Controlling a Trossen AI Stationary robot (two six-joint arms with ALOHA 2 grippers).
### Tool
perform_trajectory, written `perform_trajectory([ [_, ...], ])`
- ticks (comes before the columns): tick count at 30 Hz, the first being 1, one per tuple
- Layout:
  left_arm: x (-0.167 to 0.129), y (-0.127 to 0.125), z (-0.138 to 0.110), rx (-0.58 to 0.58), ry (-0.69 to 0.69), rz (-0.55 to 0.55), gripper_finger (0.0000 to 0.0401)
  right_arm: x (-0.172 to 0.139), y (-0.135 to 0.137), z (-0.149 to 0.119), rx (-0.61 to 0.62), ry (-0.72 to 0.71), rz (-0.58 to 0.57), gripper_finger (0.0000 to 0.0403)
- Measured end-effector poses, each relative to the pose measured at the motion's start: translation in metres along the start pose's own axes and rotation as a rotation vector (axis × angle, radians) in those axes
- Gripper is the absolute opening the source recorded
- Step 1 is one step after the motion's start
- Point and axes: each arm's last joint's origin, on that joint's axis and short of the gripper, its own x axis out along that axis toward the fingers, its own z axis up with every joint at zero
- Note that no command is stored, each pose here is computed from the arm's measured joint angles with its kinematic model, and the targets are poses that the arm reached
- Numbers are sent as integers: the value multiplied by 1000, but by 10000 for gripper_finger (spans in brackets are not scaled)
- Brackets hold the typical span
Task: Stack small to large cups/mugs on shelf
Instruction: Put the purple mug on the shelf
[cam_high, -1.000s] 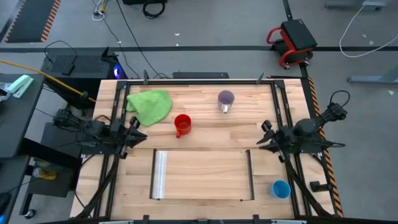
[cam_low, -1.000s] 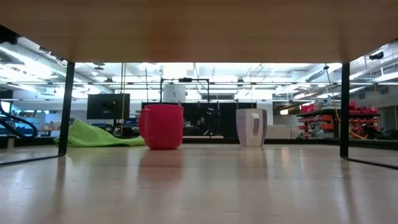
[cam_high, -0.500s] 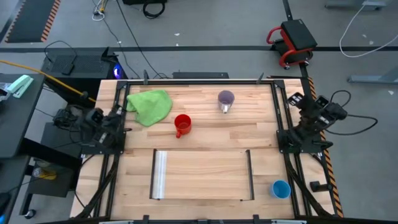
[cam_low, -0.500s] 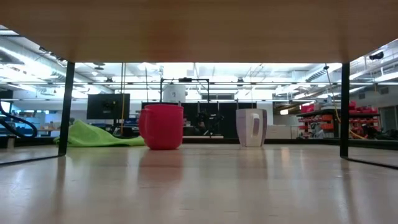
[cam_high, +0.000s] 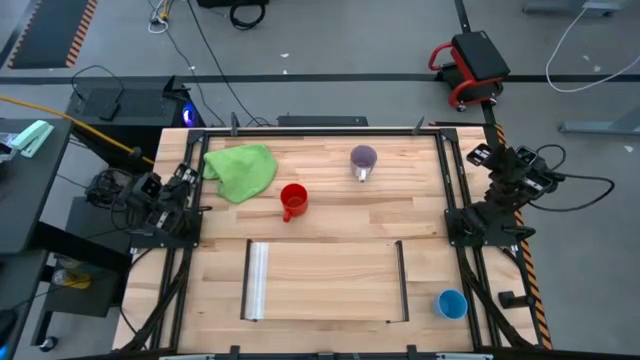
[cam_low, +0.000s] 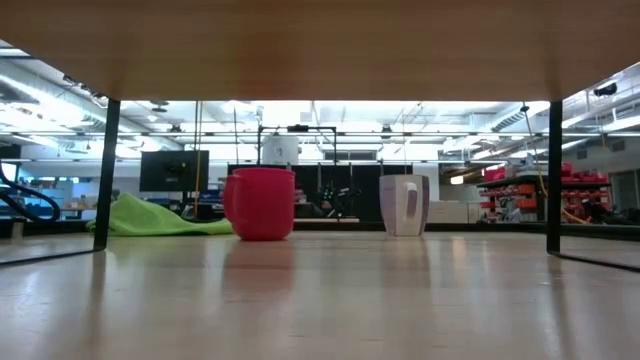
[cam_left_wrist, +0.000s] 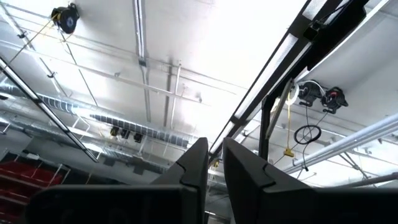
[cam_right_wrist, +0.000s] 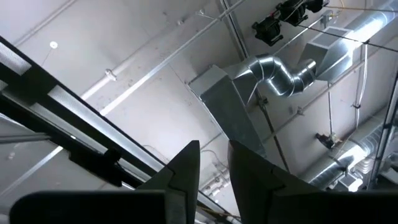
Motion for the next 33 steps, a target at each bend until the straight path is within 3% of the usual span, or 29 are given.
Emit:
perform_trajectory([
  [4, 0, 0, 2, 17, -23, 1, 51, 7, 3, 6, -19, -1, -37, 91],
  [8, 3, -1, 8, 10, -41, 5, 55, 26, 6, 14, -49, 95, -228, 93],
  [15, 7, -2, 14, 9, -56, 14, 59, 78, 23, 52, -326, 381, -622, 97],
  [20, 7, 0, 11, 24, -26, 61, 52, 123, 38, 61, -557, 519, -860, 94],
  [25, 7, 1, 11, 58, -15, 104, 53, 169, 52, 50, -740, 620, -969, 94],
  [33, 7, 2, 11, 67, -11, 151, 62, 221, 68, 30, -851, 726, -1007, 96],
])
